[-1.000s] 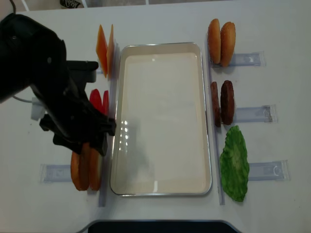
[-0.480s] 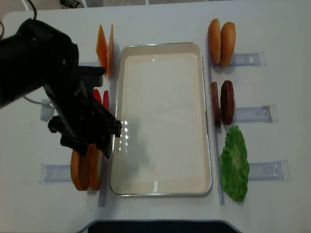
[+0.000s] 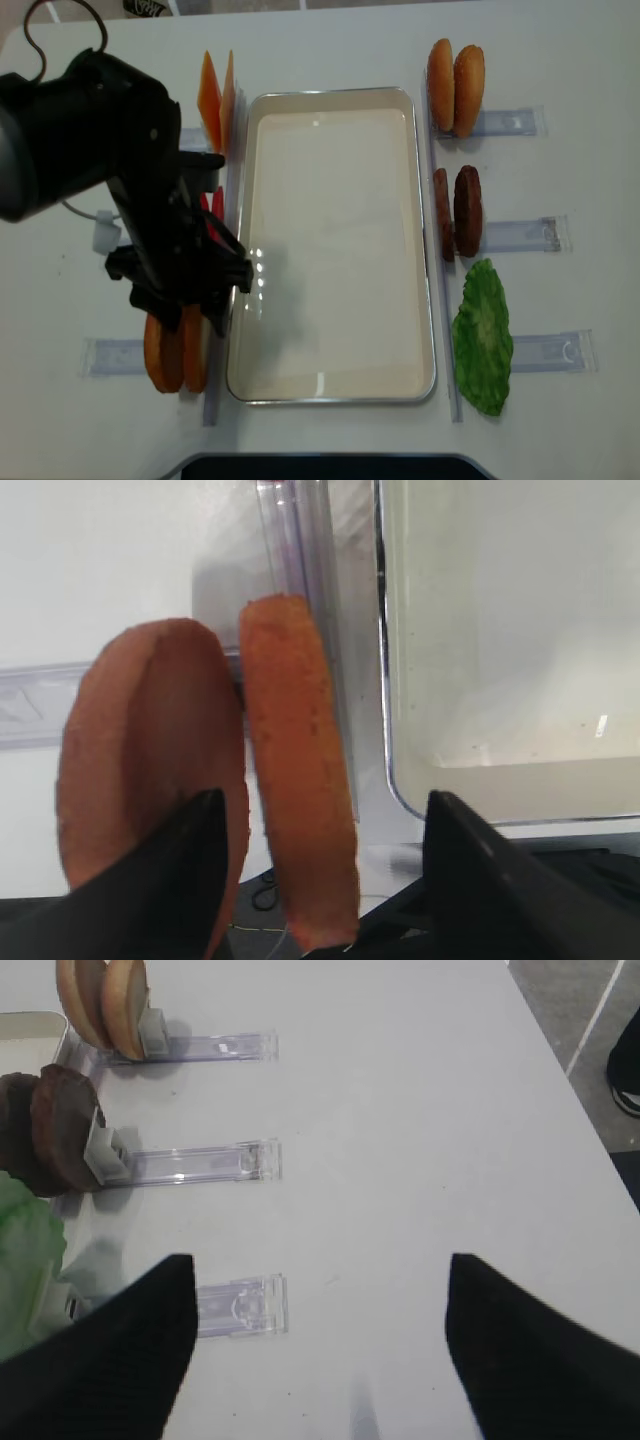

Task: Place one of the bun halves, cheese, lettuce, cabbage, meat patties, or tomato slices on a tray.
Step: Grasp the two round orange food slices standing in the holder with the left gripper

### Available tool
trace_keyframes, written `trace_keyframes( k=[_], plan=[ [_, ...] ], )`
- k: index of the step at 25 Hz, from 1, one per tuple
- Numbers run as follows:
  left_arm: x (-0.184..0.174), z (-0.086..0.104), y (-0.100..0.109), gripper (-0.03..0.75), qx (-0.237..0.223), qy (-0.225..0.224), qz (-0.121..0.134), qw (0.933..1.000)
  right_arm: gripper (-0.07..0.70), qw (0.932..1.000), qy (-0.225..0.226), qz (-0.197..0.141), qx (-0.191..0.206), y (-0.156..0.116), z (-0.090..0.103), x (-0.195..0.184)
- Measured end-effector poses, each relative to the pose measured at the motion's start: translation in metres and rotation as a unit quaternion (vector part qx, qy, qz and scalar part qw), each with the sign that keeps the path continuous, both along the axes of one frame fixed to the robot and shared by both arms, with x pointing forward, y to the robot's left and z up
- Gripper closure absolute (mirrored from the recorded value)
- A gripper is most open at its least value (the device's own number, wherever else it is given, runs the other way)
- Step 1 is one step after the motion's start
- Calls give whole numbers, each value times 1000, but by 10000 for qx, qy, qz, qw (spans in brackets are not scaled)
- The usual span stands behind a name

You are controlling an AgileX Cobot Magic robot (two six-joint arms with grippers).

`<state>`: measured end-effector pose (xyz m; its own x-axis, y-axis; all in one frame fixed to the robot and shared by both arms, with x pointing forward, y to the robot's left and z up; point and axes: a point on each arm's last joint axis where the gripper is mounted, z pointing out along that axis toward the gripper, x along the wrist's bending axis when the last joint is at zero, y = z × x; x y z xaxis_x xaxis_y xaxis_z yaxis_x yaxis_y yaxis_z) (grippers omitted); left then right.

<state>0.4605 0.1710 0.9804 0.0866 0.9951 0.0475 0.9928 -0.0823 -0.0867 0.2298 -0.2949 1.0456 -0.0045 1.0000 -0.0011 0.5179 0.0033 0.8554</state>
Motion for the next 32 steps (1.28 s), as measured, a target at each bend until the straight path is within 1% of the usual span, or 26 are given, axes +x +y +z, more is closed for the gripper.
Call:
trace_keyframes(
  k=[3,11,13,21,32],
  plan=[
    [0,0,2,298,94,32,-37,9999,108,10000,0,0,0,0,0,0],
    [-2,1,6,525,327,149,-117,9993,108,10000,0,0,0,0,0,0],
    [-2,1,6,563,345,145,-128,9992,108,10000,0,0,0,0,0,0],
    [-3,2,7,571,333,122,-158,9992,108,10000,0,0,0,0,0,0],
    [-18,39,14,571,-92,-433,-57,9990,108,10000,0,0,0,0,0,0]
  ],
)
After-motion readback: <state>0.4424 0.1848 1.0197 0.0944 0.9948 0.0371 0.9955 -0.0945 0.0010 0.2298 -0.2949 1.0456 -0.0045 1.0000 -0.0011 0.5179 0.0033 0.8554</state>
